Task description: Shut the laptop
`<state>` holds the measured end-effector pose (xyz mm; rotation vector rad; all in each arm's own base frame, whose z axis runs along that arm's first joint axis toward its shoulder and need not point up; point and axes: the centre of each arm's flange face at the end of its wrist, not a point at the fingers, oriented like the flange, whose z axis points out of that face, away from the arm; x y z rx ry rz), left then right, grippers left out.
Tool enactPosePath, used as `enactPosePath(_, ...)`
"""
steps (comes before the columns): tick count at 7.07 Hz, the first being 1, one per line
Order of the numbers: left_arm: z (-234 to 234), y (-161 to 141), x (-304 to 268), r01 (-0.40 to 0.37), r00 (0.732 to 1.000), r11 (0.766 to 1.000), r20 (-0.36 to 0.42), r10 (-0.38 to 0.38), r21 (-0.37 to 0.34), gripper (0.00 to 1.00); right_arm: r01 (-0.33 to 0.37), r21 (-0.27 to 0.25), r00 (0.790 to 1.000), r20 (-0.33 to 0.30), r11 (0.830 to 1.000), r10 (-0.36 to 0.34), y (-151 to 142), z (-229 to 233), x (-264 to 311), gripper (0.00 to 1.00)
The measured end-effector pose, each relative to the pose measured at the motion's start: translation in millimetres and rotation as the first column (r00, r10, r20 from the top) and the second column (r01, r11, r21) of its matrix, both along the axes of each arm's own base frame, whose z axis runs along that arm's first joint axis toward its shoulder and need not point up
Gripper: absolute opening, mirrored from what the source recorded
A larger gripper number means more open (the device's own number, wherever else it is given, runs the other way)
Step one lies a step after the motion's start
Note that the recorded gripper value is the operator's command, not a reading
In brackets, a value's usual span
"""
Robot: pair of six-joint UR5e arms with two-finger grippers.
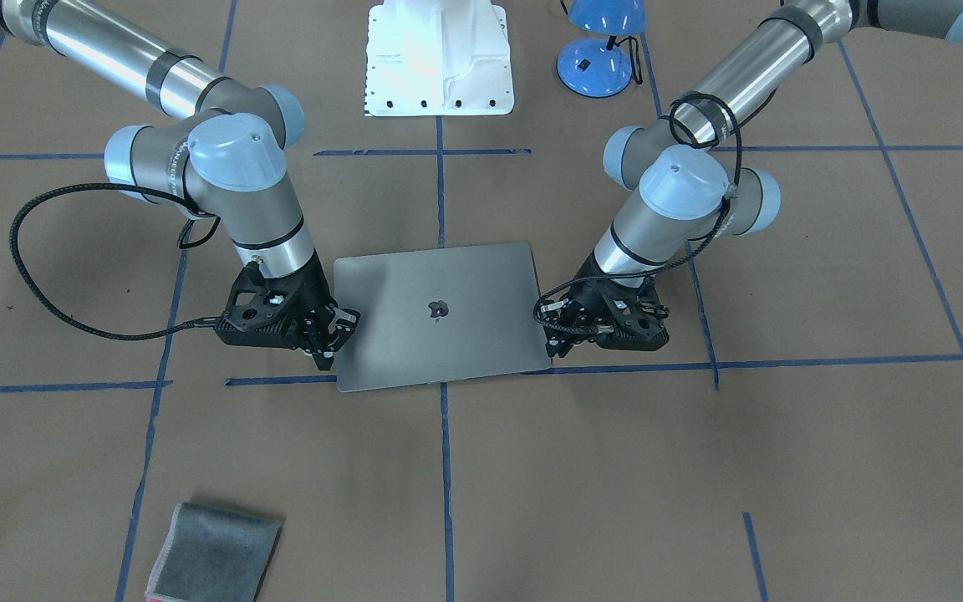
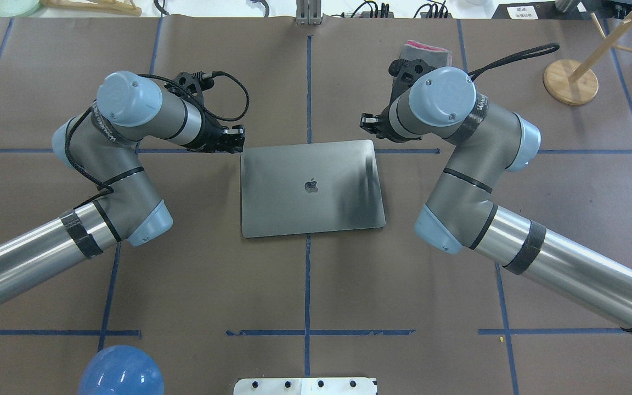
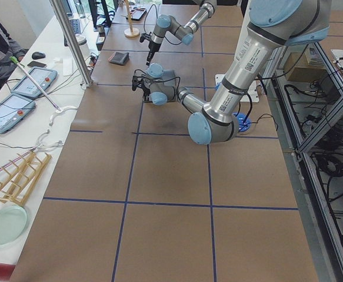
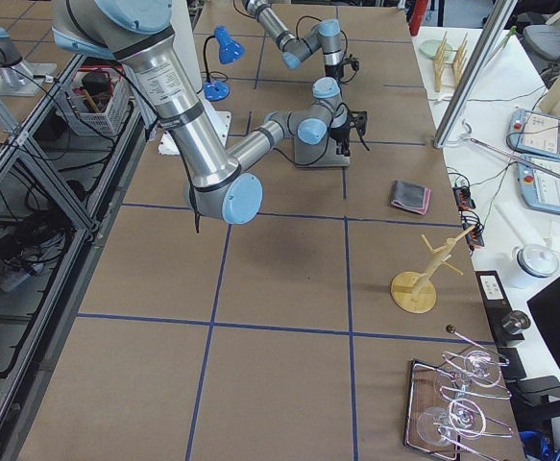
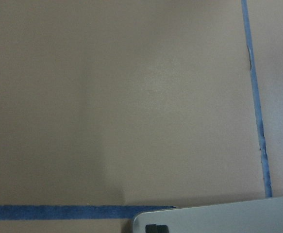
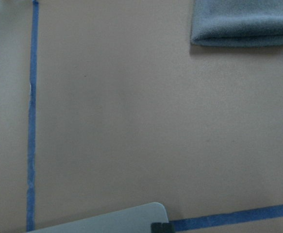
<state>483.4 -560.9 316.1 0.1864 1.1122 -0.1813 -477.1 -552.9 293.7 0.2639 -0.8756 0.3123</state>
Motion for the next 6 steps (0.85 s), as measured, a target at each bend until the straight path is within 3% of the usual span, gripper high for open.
enactPosePath(1, 4, -4, -19, -0.012, 0.999, 1.000, 0.042, 0.013, -0.015, 0.99, 0.036, -0.026, 0.999, -0.033, 0.999, -0.036, -12, 11, 18, 1.00)
enactPosePath(3, 13, -13, -70, -0.109, 0.979, 0.994, 0.169, 0.112, -0.024, 0.99, 0.128, -0.066, 0.987, -0.087, 0.990, -0.134, -46, 40, 80, 1.00)
enactPosePath(6, 74, -24, -202, -0.322, 0.876, 0.946, 0.386, 0.288, 0.026, 0.99, 0.290, -0.035, 0.949, -0.117, 0.956, -0.292, -71, 144, 248, 1.00)
